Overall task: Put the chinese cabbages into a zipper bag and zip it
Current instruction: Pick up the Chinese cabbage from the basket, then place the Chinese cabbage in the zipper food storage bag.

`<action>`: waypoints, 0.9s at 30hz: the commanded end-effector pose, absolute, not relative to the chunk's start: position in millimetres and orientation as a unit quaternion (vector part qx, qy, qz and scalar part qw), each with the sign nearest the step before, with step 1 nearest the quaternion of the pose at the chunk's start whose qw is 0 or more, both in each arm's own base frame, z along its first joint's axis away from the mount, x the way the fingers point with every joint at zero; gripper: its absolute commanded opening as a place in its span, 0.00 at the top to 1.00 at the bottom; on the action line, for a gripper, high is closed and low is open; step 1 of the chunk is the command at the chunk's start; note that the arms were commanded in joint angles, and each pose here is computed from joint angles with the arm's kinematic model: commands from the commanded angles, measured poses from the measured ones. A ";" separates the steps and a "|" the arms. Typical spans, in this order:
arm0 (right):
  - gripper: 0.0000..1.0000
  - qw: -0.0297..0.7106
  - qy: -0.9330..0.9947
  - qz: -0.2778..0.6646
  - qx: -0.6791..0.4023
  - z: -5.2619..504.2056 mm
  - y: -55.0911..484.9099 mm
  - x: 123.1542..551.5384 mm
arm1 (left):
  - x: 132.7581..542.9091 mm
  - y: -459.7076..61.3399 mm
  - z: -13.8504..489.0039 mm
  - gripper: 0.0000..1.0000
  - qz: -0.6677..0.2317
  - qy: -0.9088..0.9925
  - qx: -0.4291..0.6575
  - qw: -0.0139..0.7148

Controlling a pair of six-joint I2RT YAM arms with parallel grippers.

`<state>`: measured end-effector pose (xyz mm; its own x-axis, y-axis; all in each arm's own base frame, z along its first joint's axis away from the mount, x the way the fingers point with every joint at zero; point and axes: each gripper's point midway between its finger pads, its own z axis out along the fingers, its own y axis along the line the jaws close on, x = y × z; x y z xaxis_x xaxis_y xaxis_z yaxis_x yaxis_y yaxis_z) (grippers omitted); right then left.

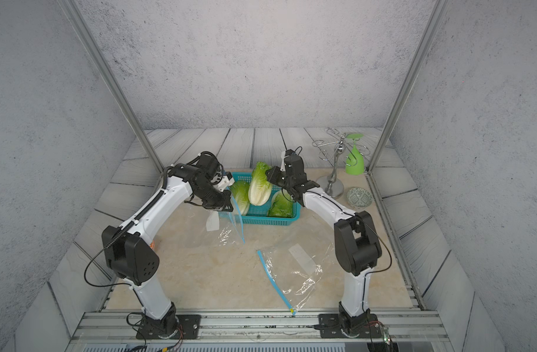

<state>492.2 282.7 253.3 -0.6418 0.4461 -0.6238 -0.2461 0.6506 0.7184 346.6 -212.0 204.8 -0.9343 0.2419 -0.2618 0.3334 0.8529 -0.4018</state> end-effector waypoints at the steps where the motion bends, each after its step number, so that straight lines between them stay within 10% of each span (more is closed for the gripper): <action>1: 0.85 0.502 0.716 0.472 0.109 315.9 261.0 480.9 | 363.2 -221.3 204.7 1.00 -0.249 0.952 0.142 0.106; 27: 0.90 0.518 0.624 0.528 0.251 285.3 277.2 389.8 | 375.5 -239.7 230.5 1.00 -0.274 0.949 0.133 0.084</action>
